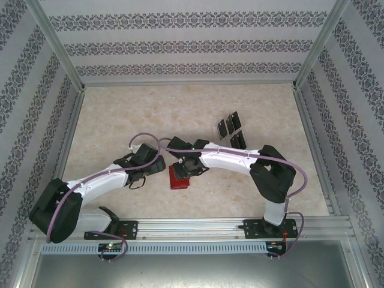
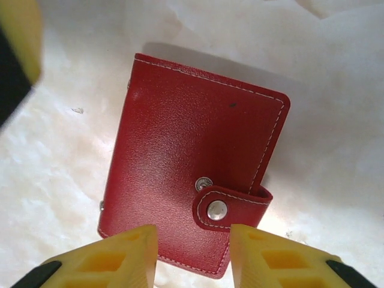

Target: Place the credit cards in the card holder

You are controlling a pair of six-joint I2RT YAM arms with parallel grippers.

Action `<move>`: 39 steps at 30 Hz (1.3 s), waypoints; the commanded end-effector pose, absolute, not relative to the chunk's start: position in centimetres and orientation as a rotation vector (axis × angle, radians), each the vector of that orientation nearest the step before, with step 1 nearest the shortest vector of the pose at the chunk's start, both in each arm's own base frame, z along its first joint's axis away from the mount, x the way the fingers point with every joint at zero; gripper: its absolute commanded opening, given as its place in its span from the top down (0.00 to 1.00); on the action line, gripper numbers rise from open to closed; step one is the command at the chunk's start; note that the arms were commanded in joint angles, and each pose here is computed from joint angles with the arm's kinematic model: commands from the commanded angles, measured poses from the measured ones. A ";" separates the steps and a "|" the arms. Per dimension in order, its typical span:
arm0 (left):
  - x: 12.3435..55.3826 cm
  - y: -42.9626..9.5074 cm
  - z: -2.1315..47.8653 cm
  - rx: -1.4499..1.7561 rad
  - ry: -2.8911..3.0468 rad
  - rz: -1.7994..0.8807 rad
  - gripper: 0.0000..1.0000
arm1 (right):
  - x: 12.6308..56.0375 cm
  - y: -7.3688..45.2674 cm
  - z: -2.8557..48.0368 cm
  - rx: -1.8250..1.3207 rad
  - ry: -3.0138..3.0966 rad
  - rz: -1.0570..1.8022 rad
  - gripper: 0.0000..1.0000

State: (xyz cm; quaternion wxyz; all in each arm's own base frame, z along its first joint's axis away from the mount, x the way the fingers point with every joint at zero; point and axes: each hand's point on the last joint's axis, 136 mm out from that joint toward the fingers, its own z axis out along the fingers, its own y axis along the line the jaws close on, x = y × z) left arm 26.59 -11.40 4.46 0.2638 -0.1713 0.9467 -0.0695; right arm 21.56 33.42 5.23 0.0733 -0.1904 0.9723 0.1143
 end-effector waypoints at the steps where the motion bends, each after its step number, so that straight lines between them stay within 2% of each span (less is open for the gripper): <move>1: 25.9 -9.9 4.1 -0.508 2.568 -0.151 0.00 | 21.6 33.2 5.0 -0.628 2.916 0.254 0.65; 24: 26.1 -9.9 3.9 -0.499 2.567 -0.182 0.00 | 22.2 33.0 3.9 -0.675 2.915 0.163 0.73; 32: 26.2 -10.0 3.9 -0.494 2.564 -0.188 0.00 | 22.3 33.1 4.0 -0.675 2.910 0.168 0.81; 39: 26.2 -10.2 3.8 -0.486 2.571 -0.196 0.00 | 22.4 33.1 4.2 -0.673 2.904 0.169 0.81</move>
